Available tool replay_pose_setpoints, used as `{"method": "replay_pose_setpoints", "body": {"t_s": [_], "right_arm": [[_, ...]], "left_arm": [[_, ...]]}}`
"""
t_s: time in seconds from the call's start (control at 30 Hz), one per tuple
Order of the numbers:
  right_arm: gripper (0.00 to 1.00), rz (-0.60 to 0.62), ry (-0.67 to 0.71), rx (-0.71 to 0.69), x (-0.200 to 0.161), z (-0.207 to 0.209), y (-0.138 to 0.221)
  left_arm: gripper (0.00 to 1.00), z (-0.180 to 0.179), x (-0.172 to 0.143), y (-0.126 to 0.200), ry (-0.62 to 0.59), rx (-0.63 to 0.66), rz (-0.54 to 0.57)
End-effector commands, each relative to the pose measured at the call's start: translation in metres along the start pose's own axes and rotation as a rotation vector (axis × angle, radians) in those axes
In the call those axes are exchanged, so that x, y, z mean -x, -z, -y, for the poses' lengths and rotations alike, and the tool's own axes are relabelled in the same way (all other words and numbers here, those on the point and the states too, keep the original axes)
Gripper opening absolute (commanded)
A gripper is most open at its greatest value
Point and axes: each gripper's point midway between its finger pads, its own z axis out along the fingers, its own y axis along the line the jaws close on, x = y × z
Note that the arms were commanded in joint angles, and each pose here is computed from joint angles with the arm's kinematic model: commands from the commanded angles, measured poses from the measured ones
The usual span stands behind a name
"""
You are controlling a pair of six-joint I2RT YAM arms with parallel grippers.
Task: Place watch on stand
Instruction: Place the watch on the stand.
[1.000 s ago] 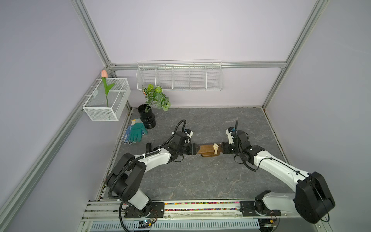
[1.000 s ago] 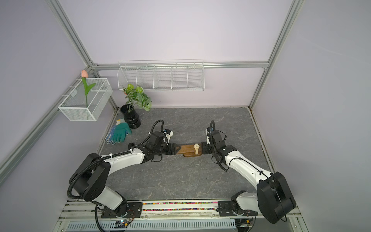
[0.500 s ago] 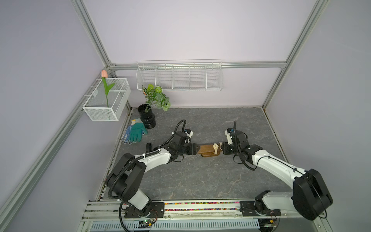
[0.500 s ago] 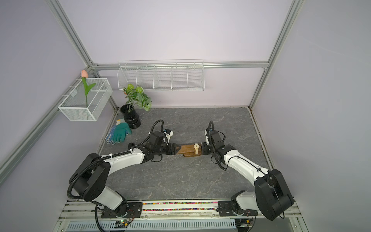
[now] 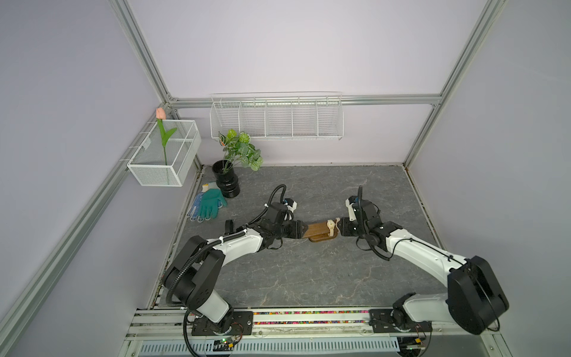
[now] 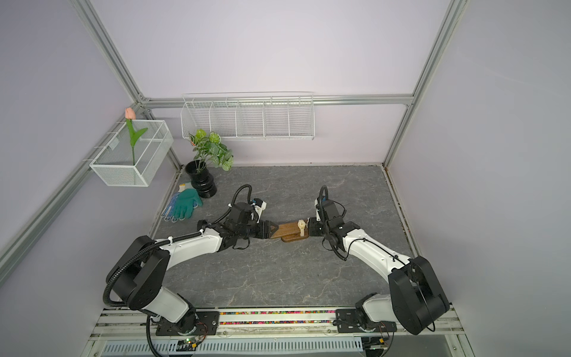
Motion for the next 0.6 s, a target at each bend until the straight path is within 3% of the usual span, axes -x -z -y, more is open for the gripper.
{"method": "replay_pose_setpoints", "body": {"t_s": [0.0, 0.2, 0.3, 0.4, 0.5, 0.57], "right_arm": [[0.40, 0.004, -0.019, -0.030, 0.001, 0.003, 0.003], [0.55, 0.055, 0.031, -0.079, 0.012, 0.010, 0.032], [0.63, 0.089, 0.062, -0.108, 0.018, 0.015, 0.048], [0.72, 0.120, 0.097, -0.131, 0.022, 0.020, 0.061], [0.84, 0.165, 0.124, -0.154, 0.027, 0.026, 0.074], [0.97, 0.201, 0.132, -0.162, 0.030, 0.028, 0.083]], "left_arm": [[0.63, 0.003, 0.009, 0.010, 0.001, 0.010, 0.049], [0.69, -0.008, 0.018, 0.021, 0.032, 0.095, 0.091], [0.79, -0.025, 0.026, 0.040, 0.078, 0.206, 0.171], [0.83, -0.039, 0.031, 0.060, 0.120, 0.295, 0.221], [0.85, -0.048, 0.032, 0.078, 0.124, 0.361, 0.245], [0.87, -0.056, 0.032, 0.095, 0.135, 0.409, 0.268]]}}
